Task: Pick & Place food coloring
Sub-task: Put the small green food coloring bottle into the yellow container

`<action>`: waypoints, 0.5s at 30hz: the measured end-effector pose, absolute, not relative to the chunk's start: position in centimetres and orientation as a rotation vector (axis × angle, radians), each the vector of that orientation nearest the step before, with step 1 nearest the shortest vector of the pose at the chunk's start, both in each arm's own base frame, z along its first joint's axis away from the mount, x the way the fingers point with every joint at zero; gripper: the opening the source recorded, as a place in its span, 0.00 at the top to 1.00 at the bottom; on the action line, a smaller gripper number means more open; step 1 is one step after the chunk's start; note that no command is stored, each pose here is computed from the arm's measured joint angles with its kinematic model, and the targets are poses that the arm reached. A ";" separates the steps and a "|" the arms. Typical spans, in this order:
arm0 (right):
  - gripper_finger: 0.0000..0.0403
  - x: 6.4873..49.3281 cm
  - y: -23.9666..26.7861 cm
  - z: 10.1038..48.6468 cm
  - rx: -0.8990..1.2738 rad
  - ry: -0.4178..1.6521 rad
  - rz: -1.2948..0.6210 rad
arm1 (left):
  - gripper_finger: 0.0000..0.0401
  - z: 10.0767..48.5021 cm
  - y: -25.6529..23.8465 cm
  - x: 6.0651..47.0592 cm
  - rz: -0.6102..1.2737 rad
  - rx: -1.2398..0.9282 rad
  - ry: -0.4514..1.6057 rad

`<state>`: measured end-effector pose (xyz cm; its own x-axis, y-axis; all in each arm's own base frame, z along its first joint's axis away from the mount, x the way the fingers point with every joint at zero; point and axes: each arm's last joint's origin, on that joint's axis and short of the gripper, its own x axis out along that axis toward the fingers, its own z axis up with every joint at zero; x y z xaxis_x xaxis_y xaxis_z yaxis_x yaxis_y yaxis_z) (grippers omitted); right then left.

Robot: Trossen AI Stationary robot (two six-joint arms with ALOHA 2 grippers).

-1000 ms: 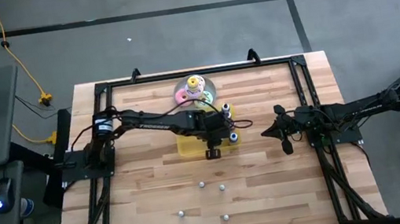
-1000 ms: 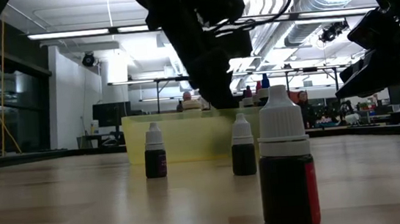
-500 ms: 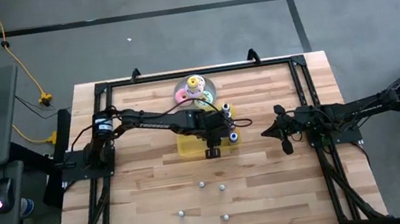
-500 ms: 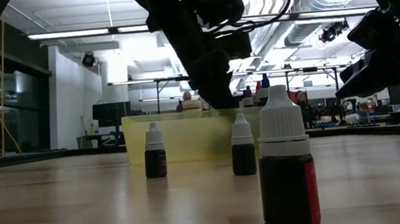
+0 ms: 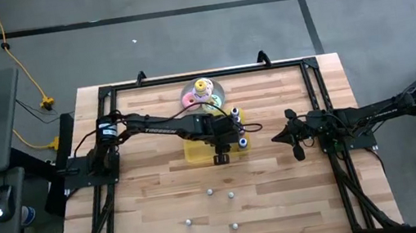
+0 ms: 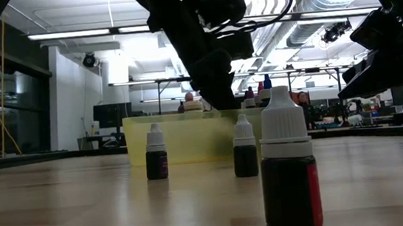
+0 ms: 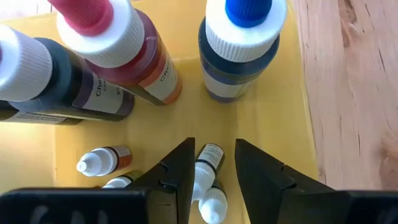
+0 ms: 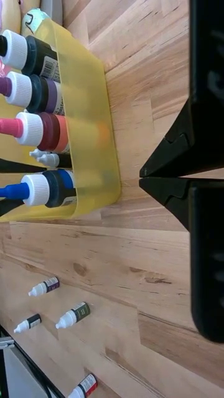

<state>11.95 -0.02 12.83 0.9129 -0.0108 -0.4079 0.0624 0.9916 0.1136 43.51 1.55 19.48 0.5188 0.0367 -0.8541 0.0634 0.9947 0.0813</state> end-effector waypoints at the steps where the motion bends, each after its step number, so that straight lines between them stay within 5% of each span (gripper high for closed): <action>1: 1.00 12.0 0.0 12.8 0.125 0.419 -0.038 | 0.72 19.5 1.7 43.5 -0.013 0.105 1.023; 15: 1.00 11.9 0.0 12.8 0.125 0.419 -0.038 | 0.72 23.2 2.0 42.4 0.000 0.111 0.949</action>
<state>11.95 -0.02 12.83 0.9129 -0.0109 -0.4081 0.0626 0.9916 0.1135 42.40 2.05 23.16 0.5831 0.0488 -0.8109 0.0489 0.9943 0.0951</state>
